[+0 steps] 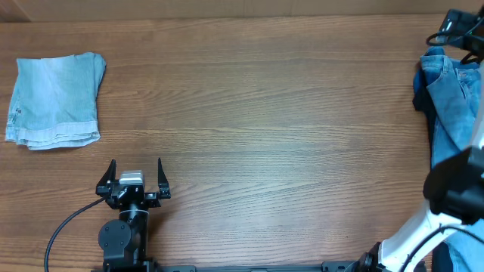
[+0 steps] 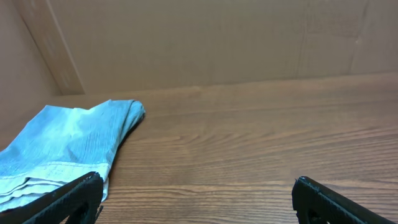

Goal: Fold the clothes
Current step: 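Reach the right gripper to the jeans pile and grasp the waistband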

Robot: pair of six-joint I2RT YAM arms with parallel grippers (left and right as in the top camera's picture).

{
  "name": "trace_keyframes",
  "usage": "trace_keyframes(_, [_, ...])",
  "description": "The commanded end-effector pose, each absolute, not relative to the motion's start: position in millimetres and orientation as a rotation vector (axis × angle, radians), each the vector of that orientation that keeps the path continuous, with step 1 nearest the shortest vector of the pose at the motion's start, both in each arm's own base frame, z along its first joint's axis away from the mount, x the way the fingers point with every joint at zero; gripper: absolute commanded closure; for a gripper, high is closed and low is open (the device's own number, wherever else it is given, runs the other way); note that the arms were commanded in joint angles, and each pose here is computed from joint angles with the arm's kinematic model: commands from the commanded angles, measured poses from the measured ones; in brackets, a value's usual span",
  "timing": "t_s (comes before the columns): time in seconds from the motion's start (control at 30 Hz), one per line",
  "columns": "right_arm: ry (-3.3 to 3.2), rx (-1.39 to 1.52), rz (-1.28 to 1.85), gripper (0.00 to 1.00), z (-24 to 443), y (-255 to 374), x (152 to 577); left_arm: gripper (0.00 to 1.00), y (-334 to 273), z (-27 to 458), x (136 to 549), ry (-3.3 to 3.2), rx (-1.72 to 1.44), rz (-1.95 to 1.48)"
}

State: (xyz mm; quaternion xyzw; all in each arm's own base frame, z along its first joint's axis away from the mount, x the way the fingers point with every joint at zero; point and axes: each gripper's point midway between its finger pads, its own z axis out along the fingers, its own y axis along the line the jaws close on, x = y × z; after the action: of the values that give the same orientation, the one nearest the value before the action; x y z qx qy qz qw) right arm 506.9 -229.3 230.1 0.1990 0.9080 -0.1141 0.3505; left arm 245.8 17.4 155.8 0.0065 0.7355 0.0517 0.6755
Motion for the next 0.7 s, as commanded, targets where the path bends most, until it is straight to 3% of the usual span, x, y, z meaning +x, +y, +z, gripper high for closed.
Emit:
trace_keyframes(0.0, [2.367,0.561,-0.33,0.0,198,-263,512,0.0,17,156,246,1.65,0.034,0.134])
trace_keyframes(0.27, [2.5,0.452,-0.087,0.0,96,-276,525,0.0,17,156,246,1.65,0.034,0.134])
trace_keyframes(0.6, [2.575,0.406,0.068,0.02,69,-249,523,0.0,17,156,246,1.65,0.034,0.134])
trace_keyframes(0.67, [2.577,0.407,0.069,0.11,68,-248,522,0.0,17,156,246,1.65,0.034,0.134])
